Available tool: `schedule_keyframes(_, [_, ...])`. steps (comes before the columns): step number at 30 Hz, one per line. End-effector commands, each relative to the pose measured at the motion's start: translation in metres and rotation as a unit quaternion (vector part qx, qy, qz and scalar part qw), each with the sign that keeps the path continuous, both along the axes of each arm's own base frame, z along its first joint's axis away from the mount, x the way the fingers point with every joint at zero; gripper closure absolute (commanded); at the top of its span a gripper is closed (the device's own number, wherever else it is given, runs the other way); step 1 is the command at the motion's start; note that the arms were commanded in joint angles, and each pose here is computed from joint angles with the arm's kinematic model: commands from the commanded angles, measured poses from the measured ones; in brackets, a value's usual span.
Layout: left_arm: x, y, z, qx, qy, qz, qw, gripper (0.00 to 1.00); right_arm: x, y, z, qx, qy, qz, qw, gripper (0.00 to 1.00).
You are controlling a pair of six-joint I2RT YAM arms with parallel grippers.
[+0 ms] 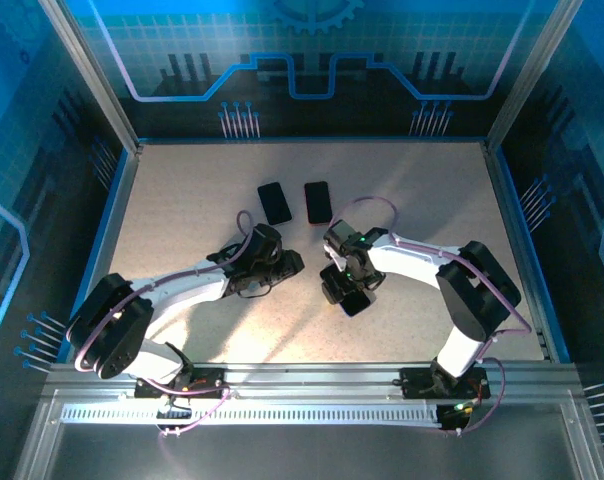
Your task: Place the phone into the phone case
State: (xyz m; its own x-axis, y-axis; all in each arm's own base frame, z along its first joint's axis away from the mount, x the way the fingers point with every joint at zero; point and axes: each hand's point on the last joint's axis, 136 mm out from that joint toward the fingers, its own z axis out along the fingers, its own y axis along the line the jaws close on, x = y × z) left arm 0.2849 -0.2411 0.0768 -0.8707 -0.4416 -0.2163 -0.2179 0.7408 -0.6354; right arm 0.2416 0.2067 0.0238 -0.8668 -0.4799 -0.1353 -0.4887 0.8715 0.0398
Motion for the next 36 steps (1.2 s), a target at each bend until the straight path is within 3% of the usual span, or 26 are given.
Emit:
schedule_keyframes(1, [-0.001,0.009,-0.003,0.013,0.002,0.006,1.000,0.57,0.000,0.004,0.000,-0.019,-0.005,0.020,1.000,0.09])
schedule_keyframes(15, [0.001,0.009,-0.008,0.010,0.011,0.007,1.000,0.57,-0.001,0.008,-0.019,-0.076,-0.008,0.044,0.996,0.20])
schedule_keyframes(22, [-0.004,0.020,-0.011,0.042,0.017,0.003,0.999,0.57,0.000,0.000,-0.027,-0.099,-0.011,0.034,0.994,0.36])
schedule_keyframes(26, [-0.007,0.016,-0.016,0.041,0.022,-0.010,0.999,0.54,0.004,0.005,-0.015,-0.083,-0.029,0.037,0.995,0.42])
schedule_keyframes(36, [0.004,-0.014,-0.008,-0.022,-0.005,-0.050,0.998,0.40,0.001,0.034,0.030,-0.005,-0.029,0.072,0.997,0.42])
